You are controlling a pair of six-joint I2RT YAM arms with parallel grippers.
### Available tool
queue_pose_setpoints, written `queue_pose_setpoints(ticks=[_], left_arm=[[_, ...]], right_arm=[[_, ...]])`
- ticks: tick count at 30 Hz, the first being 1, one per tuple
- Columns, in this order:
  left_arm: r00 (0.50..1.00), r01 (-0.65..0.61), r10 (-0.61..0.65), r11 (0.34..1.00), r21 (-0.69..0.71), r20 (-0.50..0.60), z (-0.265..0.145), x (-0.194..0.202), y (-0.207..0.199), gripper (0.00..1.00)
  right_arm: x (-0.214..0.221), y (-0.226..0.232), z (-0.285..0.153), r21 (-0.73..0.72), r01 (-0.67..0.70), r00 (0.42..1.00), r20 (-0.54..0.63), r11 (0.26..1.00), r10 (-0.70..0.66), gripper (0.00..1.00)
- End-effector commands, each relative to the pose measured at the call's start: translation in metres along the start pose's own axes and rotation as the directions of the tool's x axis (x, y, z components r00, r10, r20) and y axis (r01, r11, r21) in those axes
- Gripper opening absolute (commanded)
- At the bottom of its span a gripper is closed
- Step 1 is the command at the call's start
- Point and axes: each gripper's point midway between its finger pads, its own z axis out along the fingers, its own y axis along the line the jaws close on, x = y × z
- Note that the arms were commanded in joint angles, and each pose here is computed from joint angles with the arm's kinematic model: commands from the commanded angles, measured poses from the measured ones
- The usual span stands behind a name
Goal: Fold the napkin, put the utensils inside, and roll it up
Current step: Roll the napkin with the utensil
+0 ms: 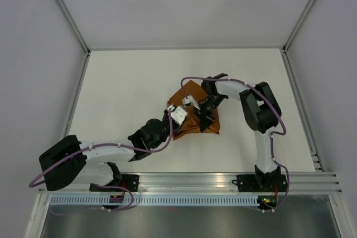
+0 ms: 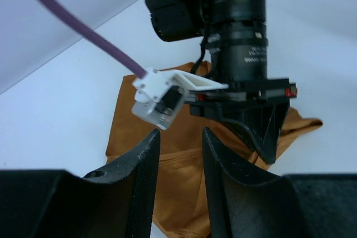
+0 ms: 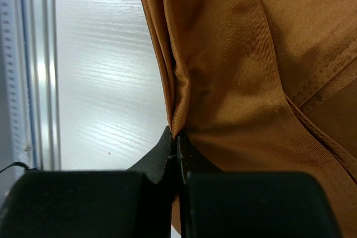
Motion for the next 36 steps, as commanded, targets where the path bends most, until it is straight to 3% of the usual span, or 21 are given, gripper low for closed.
queue_pose_setpoints(ticks=[1,10,23,36], left_arm=[[0.981,-0.193,0.194,0.977,0.091,-0.006,0.007,0.0,-0.015,0.43],[0.92,-0.339,0.383,0.886,0.315,-0.086,0.014,0.043,-0.065,0.44],[0.893,-0.346,0.441,0.799,0.492,-0.089,0.01,0.078,-0.108,0.49],[0.84,-0.442,0.54,0.736,0.513,-0.052,0.0,0.096,-0.132,0.45]], right_arm=[[0.025,0.007,0.008,-0.124,-0.077,0.996,-0.058,0.989,0.071,0.0],[0.028,-0.002,0.011,-0.16,-0.15,0.987,-0.075,0.976,0.139,0.0],[0.036,-0.021,0.02,-0.115,-0.25,0.964,-0.118,0.961,0.236,0.0],[0.039,-0.03,0.023,-0.1,-0.315,0.944,-0.135,0.944,0.301,0.0]])
